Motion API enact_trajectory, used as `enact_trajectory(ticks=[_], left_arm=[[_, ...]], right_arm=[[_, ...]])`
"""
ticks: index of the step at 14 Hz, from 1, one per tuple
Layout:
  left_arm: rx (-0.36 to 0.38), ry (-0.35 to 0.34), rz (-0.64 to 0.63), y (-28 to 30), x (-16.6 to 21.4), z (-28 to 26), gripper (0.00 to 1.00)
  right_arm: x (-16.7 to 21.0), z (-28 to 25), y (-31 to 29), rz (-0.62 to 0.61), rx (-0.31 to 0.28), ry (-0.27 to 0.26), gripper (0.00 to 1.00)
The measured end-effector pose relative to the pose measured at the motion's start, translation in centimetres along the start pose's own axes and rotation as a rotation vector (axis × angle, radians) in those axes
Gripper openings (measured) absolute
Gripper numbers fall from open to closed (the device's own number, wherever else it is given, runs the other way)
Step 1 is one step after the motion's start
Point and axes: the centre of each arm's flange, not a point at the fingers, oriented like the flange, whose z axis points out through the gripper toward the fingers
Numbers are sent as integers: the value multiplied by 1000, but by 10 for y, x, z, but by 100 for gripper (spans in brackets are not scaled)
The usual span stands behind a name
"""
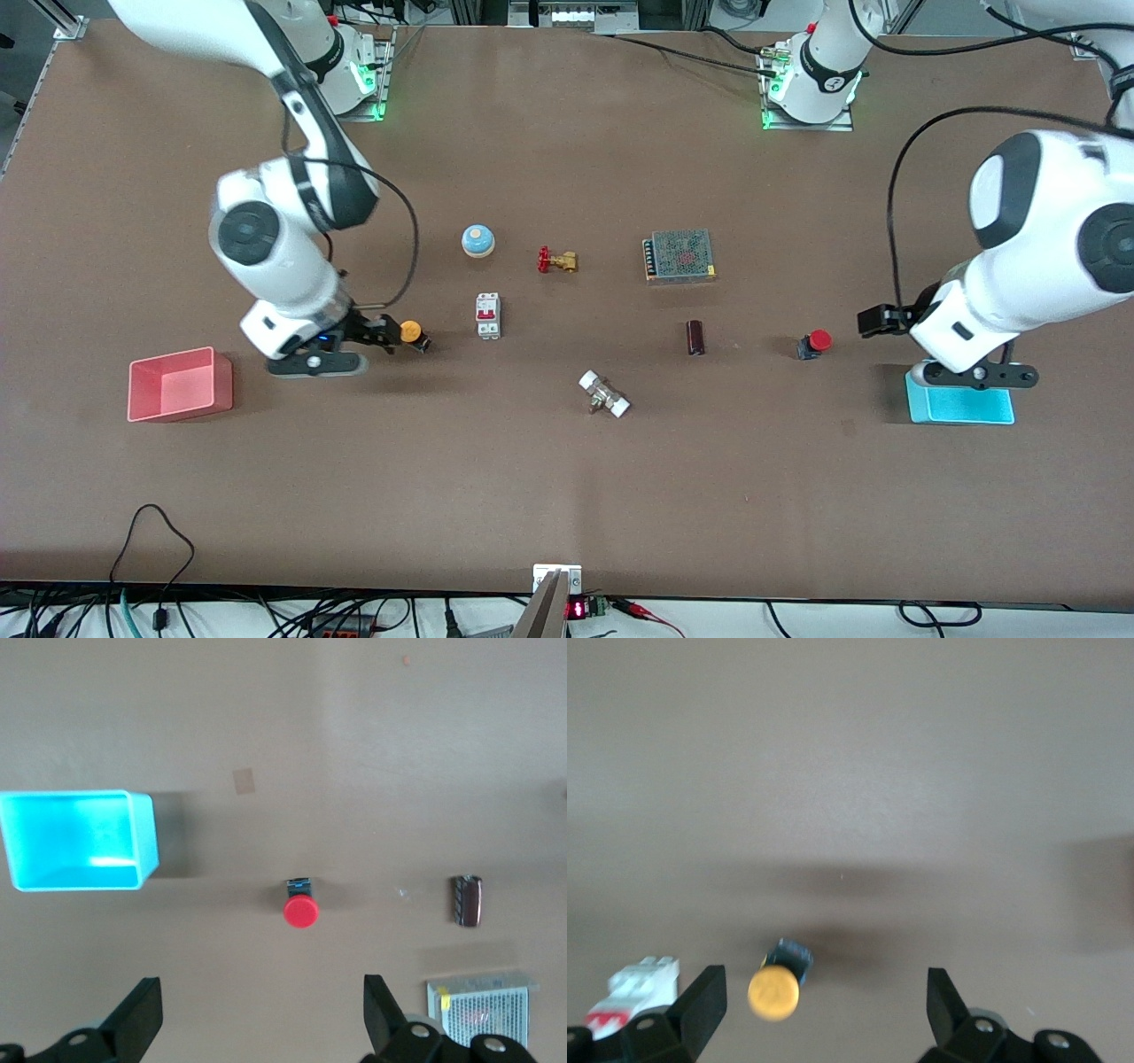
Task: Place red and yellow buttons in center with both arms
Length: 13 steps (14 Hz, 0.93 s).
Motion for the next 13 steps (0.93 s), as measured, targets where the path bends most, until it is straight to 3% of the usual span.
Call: enact_trajectory(ticks=[3, 6, 9, 13], left_arm=[[0, 64, 38, -22, -13, -49, 100], [0, 86, 42, -22, -38, -92, 100], [-32, 83, 33, -24, -44, -101, 100], [-33, 81, 15, -35, -45, -105, 100]], right_arm=[[-6, -99, 66, -35, 18, -71, 100], [-16, -162, 131, -7, 8, -85, 100], [-26, -188, 170, 44, -9, -94, 100], [-39, -201, 178, 54, -23, -125, 100]])
